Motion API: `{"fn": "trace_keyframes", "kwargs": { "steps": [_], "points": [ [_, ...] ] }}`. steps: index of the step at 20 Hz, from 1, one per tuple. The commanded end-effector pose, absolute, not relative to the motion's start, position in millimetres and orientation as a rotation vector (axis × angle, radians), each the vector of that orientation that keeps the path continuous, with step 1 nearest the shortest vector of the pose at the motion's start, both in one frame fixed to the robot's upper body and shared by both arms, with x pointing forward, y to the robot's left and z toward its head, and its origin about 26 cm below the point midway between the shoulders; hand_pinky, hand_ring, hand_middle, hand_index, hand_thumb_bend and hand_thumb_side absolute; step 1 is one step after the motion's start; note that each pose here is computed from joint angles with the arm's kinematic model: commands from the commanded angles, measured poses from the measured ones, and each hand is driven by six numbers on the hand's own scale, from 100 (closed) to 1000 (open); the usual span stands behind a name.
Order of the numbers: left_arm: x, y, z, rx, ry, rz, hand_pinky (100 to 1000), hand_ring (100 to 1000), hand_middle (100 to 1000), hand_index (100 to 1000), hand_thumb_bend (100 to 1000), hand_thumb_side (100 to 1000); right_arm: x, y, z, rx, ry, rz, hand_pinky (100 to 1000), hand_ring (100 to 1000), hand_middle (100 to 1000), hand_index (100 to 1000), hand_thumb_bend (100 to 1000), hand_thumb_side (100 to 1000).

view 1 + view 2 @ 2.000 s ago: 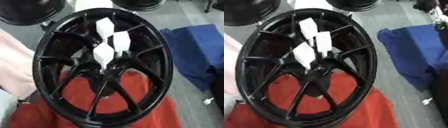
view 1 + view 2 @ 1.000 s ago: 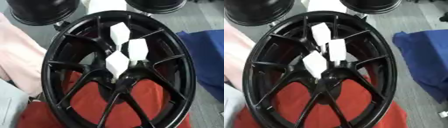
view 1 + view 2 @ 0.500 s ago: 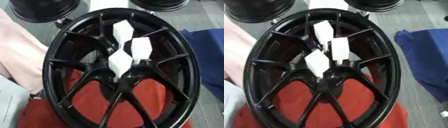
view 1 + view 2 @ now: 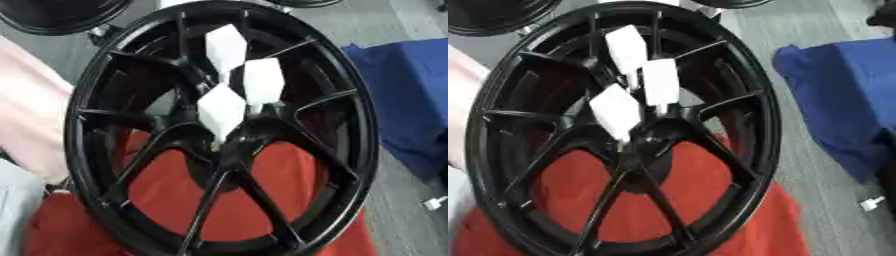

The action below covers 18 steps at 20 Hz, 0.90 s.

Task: Pull the pin out of the wheel hub.

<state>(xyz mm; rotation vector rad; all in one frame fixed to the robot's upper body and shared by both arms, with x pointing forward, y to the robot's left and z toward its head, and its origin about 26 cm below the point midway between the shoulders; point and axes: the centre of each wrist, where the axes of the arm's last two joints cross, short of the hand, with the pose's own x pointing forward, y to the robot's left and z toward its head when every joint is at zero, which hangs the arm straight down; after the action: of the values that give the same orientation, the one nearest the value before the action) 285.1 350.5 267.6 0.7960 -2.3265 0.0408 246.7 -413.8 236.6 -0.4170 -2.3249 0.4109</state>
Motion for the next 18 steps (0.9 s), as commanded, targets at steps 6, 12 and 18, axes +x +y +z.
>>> {"fn": "trace_keyframes", "kwargs": {
  "steps": [6,12,18],
  "points": [
    [286.9,318.1,322.9,0.901,-2.453,-0.452,788,774,720,832,509,595,245.2,-411.7,257.5,-0.457,-2.32,0.53,860,714,646,791,100,398],
    [284.9,295.8,348.6,1.026,-2.422,-0.832,838,768,743,848,503,692,246.2,-410.8,262.0,-0.458,-2.318,0.547,860,712,644,790,100,402],
    [283.6,291.0,342.2,1.087,-2.292,-1.269,835,771,745,850,493,719,248.4,-407.9,264.4,-0.441,-2.324,0.562,859,712,644,790,100,400]
  ]
}}
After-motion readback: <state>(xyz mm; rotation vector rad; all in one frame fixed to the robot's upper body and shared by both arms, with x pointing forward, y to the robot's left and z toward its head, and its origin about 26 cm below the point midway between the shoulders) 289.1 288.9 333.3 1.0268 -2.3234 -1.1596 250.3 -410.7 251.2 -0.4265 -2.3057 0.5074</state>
